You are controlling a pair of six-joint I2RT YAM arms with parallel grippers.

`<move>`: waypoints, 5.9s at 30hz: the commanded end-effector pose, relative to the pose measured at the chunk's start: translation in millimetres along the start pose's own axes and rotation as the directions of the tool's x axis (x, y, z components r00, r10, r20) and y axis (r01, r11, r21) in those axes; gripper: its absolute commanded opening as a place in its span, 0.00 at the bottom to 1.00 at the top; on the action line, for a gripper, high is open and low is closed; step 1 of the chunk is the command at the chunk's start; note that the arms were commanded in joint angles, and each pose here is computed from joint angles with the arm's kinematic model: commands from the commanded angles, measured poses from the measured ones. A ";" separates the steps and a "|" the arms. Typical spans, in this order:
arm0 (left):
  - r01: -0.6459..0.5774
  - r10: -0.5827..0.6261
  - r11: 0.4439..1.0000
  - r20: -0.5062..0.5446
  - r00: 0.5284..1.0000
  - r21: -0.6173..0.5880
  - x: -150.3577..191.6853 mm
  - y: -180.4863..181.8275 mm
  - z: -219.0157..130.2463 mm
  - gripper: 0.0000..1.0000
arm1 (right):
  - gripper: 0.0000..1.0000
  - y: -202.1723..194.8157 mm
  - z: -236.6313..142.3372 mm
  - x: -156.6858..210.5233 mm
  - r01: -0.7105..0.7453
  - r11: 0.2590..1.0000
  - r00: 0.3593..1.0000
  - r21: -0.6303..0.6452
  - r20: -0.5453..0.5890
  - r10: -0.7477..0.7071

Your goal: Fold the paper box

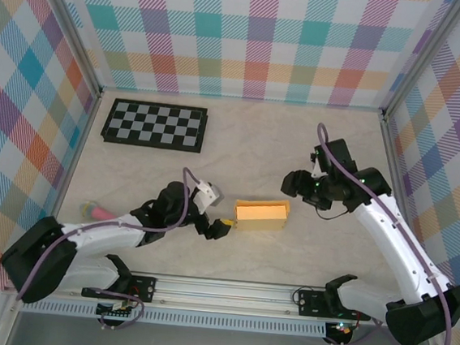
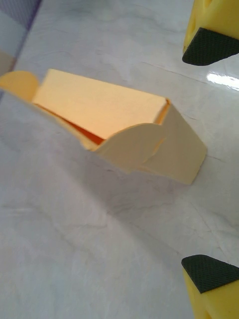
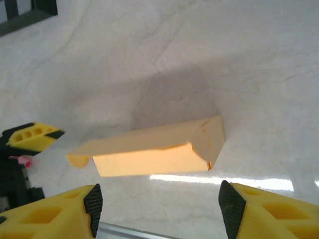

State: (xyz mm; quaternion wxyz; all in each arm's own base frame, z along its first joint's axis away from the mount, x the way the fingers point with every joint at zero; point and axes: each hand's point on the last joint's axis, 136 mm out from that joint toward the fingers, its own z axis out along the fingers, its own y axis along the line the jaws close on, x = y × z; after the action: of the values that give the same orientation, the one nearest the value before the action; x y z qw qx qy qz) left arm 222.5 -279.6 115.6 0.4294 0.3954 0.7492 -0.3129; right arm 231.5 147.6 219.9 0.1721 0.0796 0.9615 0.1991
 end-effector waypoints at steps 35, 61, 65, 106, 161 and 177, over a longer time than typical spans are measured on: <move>-0.328 0.306 0.943 0.246 0.920 0.052 -22.0 -23.0 50.9 0.57 | 0.70 46.6 47.0 61.0 -0.478 0.866 0.834 0.144 -0.234 0.499; -0.378 0.353 0.923 0.229 0.907 0.077 -12.0 -25.5 60.1 0.53 | 0.54 55.1 92.0 44.3 -0.788 0.567 0.574 0.239 -0.047 0.817; -0.378 0.354 0.923 0.228 0.907 0.070 -12.8 -24.6 58.9 0.54 | 0.41 47.7 100.0 38.8 -0.789 0.561 0.577 0.251 -0.011 0.817; -0.263 0.245 0.962 0.208 0.947 0.066 -27.1 -58.7 45.6 1.00 | 0.06 42.6 122.6 20.2 -0.583 0.740 0.746 0.335 -0.140 0.651; -0.143 0.164 0.985 0.264 0.950 -0.096 -17.9 -26.6 80.9 0.46 | 0.54 18.7 72.4 12.3 -0.422 0.888 0.899 0.184 -0.040 0.436; -0.266 0.206 0.939 0.264 0.942 0.218 -42.7 -33.6 63.0 0.48 | 0.89 41.7 29.8 9.5 0.319 0.944 0.932 0.085 -0.210 -0.296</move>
State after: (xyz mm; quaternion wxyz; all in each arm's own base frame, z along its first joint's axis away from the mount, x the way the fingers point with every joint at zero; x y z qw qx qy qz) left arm 242.4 -353.5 103.6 0.5007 0.4586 0.6383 -0.3627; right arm 237.3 205.7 193.2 0.1034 -0.0259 0.9822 0.1549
